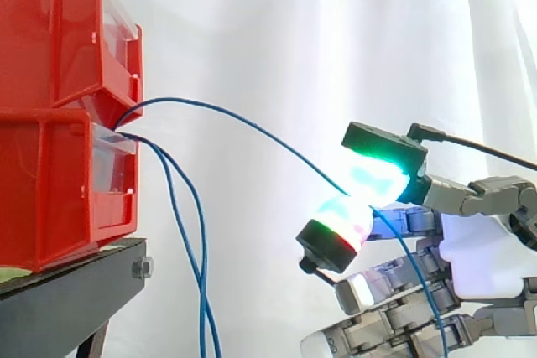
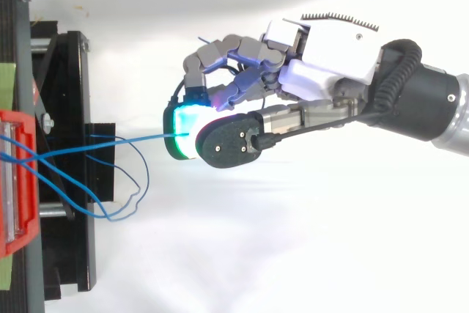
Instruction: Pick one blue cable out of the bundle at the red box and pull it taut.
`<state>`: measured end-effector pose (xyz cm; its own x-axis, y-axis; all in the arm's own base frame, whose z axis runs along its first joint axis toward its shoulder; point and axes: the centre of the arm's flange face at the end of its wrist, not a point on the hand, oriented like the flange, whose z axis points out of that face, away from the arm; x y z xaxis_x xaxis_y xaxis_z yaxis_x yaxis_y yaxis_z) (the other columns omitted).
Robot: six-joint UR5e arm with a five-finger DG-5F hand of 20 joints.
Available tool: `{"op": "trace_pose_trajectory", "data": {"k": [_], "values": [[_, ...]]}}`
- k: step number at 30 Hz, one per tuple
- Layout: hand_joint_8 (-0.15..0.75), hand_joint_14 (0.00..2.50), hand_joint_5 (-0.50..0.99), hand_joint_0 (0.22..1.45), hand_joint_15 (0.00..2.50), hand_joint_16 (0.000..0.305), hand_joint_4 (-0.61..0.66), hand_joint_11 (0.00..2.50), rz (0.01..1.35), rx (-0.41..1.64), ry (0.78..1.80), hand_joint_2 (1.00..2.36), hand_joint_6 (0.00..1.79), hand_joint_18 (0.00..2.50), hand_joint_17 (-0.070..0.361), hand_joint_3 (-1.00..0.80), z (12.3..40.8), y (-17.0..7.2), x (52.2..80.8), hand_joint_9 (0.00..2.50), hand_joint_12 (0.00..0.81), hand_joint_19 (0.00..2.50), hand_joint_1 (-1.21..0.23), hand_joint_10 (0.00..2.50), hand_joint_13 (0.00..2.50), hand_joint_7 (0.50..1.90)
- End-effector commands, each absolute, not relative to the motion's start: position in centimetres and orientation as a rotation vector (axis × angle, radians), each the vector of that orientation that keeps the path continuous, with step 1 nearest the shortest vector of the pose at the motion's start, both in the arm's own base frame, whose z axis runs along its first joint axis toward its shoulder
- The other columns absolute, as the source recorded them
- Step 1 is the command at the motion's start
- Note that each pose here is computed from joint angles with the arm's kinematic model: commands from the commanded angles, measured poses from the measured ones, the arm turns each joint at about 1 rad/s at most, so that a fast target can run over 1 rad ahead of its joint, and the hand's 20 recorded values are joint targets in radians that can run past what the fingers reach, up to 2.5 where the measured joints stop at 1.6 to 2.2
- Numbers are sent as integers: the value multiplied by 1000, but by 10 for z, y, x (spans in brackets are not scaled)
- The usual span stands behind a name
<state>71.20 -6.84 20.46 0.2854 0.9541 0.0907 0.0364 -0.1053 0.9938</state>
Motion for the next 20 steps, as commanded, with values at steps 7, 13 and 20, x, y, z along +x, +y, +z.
{"op": "trace_pose_trajectory", "data": {"k": [7, 13, 20], "values": [[291, 10, -211, 805, 317, 48, -239, 952, 1038, 1442, 981, 1003, 943, 473, 108, -455, 204, -68, 712, 894, 370, 198, -761, 12, 564, 1372], [289, 10, -211, 804, 317, 48, -240, 952, 1039, 1441, 980, 1003, 944, 474, 108, -455, 205, -68, 712, 893, 369, 198, -761, 12, 566, 1365], [292, 10, -210, 805, 324, 48, -242, 951, 1038, 1442, 981, 1003, 944, 475, 108, -455, 204, -68, 712, 895, 369, 198, -760, 12, 564, 1367]]}}
